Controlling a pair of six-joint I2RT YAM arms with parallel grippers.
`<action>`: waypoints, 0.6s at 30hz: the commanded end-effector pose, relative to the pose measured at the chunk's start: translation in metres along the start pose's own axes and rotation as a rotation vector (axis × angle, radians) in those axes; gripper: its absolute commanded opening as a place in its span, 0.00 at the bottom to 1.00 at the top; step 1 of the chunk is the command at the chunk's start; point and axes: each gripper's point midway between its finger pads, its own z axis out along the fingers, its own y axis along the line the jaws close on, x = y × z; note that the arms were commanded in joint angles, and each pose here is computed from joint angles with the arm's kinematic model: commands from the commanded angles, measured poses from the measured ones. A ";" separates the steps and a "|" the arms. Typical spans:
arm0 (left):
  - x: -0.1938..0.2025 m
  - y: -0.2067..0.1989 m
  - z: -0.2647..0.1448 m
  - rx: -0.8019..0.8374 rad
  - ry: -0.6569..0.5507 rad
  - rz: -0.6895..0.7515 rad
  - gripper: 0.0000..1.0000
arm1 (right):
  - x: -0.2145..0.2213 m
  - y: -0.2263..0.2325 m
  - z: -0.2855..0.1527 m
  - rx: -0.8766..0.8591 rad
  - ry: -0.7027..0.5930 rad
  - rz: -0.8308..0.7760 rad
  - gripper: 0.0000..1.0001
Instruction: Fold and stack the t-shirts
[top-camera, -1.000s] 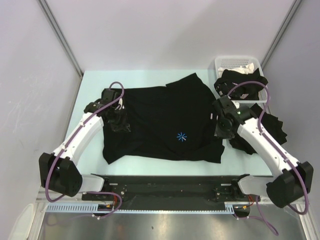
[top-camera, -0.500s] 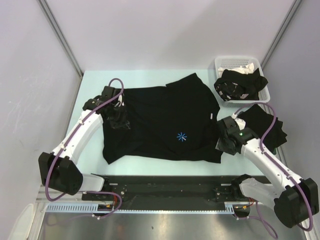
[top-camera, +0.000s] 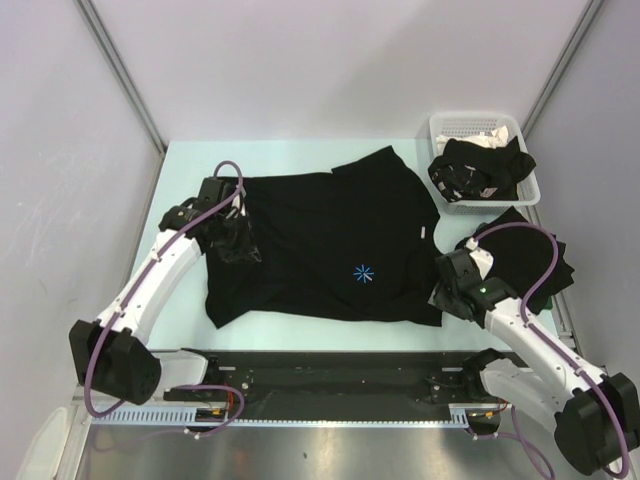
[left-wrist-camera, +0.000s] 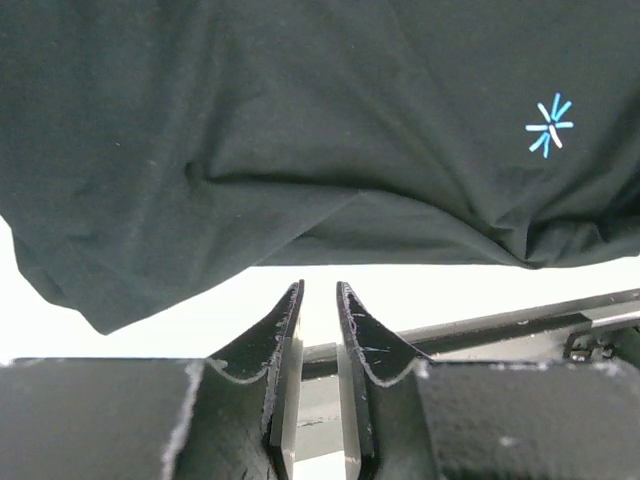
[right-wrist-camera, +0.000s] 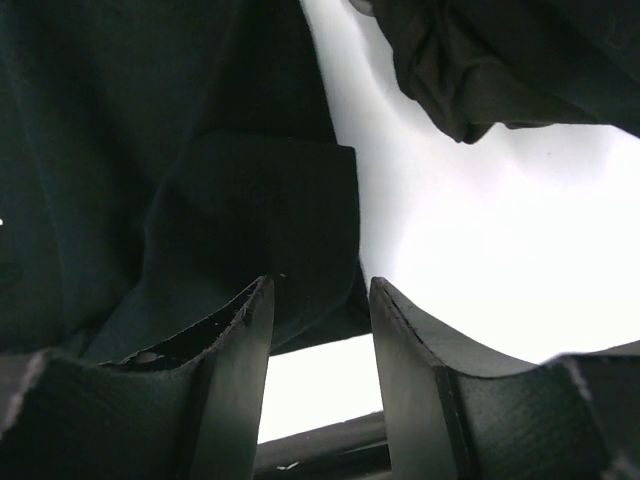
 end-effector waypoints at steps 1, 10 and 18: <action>0.000 -0.011 -0.009 0.075 -0.046 0.025 0.24 | -0.010 0.004 0.001 -0.018 -0.085 0.036 0.49; -0.001 -0.013 -0.012 0.077 -0.038 0.023 0.24 | 0.002 0.001 0.008 0.003 -0.086 0.033 0.49; -0.001 -0.015 -0.013 0.068 -0.029 0.032 0.25 | 0.013 -0.003 0.018 0.034 -0.083 0.028 0.49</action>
